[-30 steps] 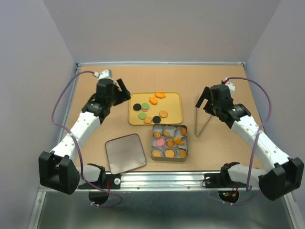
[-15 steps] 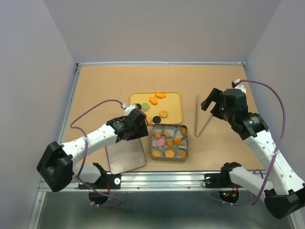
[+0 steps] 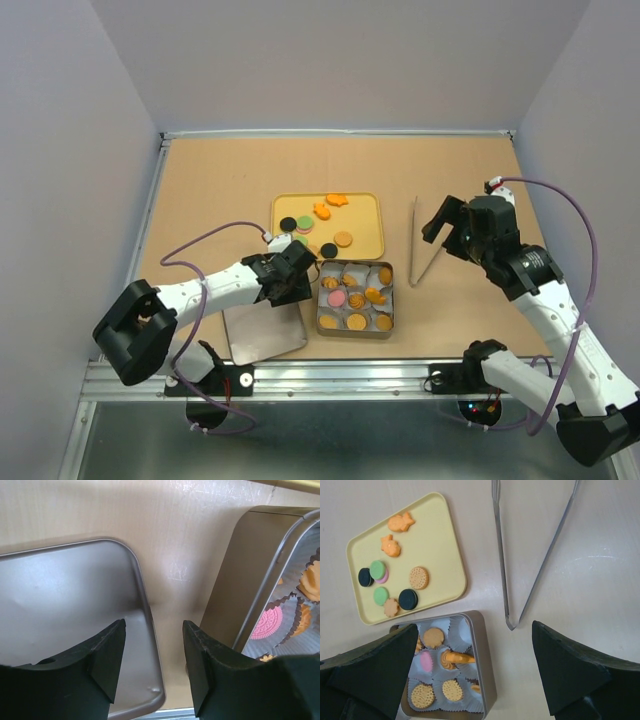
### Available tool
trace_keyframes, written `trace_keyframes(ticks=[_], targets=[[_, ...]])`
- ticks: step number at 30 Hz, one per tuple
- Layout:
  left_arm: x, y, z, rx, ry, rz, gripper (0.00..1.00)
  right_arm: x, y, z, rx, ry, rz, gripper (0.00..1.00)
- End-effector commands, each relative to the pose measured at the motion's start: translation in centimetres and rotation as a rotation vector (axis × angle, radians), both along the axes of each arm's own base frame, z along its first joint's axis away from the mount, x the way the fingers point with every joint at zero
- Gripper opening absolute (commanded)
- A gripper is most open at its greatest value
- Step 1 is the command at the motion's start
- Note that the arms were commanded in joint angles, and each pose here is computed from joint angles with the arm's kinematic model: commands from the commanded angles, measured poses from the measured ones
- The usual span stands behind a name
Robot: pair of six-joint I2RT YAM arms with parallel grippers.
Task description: Pack the cookies
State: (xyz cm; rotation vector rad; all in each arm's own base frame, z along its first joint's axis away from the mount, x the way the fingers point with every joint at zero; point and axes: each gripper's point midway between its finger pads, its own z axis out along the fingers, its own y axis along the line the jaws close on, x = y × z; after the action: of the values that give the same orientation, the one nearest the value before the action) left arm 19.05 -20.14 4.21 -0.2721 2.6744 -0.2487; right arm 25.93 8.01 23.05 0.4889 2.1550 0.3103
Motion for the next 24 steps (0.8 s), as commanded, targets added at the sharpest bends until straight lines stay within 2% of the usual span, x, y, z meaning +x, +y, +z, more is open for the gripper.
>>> trace_keyframes(ticks=[1, 3, 9, 11, 12, 14, 15, 17, 23, 24], targets=[[-0.1, -0.3, -0.9, 0.003, 0.000, -0.005, 0.60, -0.5, -0.1, -0.6, 0.002, 0.009, 0.005, 1.00], [-0.2, -0.2, -1.5, 0.020, 0.016, -0.005, 0.59, -0.6, -0.2, -0.8, -0.002, 0.011, 0.004, 1.00], [-0.8, -0.1, -2.7, 0.043, 0.056, -0.008, 0.45, -0.8, -0.3, -1.5, -0.012, 0.027, 0.002, 1.00], [-1.0, -0.1, -3.0, 0.041, 0.067, -0.007, 0.35, -0.9, -0.3, -1.8, -0.015, 0.035, 0.002, 1.00], [-1.1, -0.1, -3.2, 0.042, 0.069, -0.009, 0.27, -0.9, -0.3, -2.0, -0.015, 0.037, 0.001, 1.00], [-1.2, -0.1, -3.3, 0.041, 0.072, -0.011, 0.21, -1.0, -0.4, -2.1, -0.017, 0.040, 0.000, 1.00], [-1.1, -0.2, -3.2, 0.040, 0.070, -0.013, 0.12, -1.0, -0.4, -2.1, -0.016, 0.040, 0.000, 1.00], [-1.0, -0.4, -2.7, 0.038, 0.065, -0.018, 0.01, -1.0, -0.5, -2.0, -0.019, 0.036, -0.001, 1.00], [0.8, 0.6, 4.6, 0.042, -0.076, -0.001, 0.00, -0.7, -0.4, -0.3, -0.024, 0.004, 0.011, 1.00], [1.3, 0.9, 7.7, 0.033, -0.118, 0.010, 0.00, -0.4, -0.3, 0.5, -0.016, -0.011, 0.013, 1.00]])
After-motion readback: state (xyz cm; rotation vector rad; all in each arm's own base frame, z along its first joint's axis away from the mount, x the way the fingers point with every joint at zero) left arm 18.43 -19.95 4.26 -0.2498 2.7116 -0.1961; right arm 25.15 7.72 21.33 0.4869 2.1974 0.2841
